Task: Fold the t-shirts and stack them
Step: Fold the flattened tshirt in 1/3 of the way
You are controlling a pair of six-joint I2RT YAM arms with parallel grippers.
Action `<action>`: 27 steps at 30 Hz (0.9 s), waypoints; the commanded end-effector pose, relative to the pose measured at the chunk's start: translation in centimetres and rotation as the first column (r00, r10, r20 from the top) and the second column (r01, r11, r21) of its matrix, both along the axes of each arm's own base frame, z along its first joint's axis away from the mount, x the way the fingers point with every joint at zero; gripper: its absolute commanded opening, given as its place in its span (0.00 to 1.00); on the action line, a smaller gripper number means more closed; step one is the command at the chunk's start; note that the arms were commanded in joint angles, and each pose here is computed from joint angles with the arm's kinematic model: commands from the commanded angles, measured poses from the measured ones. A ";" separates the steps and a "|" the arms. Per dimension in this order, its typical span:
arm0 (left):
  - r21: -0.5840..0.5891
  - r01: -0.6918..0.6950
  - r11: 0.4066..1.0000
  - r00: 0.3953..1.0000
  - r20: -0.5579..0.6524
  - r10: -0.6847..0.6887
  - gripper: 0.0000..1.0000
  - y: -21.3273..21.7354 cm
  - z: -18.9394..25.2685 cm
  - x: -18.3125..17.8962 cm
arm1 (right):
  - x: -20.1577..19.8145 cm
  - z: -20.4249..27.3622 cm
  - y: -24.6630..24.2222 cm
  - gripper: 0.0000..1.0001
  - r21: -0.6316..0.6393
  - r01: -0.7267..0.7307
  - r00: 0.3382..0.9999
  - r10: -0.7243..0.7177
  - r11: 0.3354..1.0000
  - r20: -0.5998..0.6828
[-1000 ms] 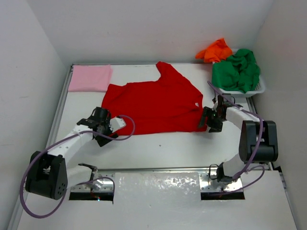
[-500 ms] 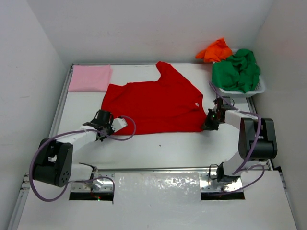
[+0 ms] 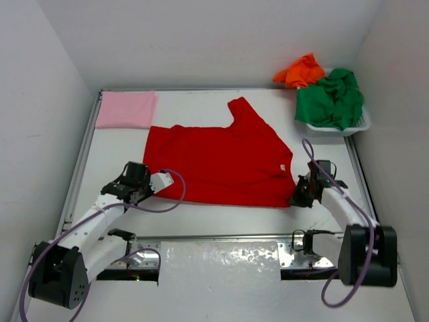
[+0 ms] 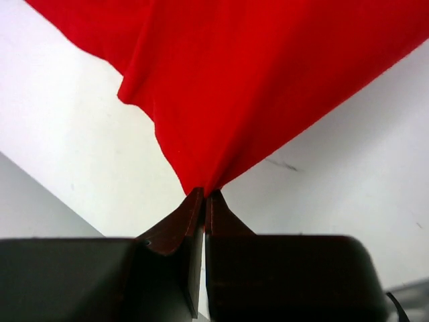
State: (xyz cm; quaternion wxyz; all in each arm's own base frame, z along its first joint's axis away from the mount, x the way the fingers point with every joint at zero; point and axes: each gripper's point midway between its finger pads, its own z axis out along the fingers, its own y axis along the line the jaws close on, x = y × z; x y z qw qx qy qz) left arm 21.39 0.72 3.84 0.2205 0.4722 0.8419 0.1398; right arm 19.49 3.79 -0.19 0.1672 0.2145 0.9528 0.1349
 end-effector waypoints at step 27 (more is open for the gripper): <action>-0.763 0.287 0.579 0.896 0.001 -0.443 0.43 -40.6 15.7 12.8 | 9.4 9.2 0.5 0.24 0.054 -0.098 0.968 0.083 0.994 0.237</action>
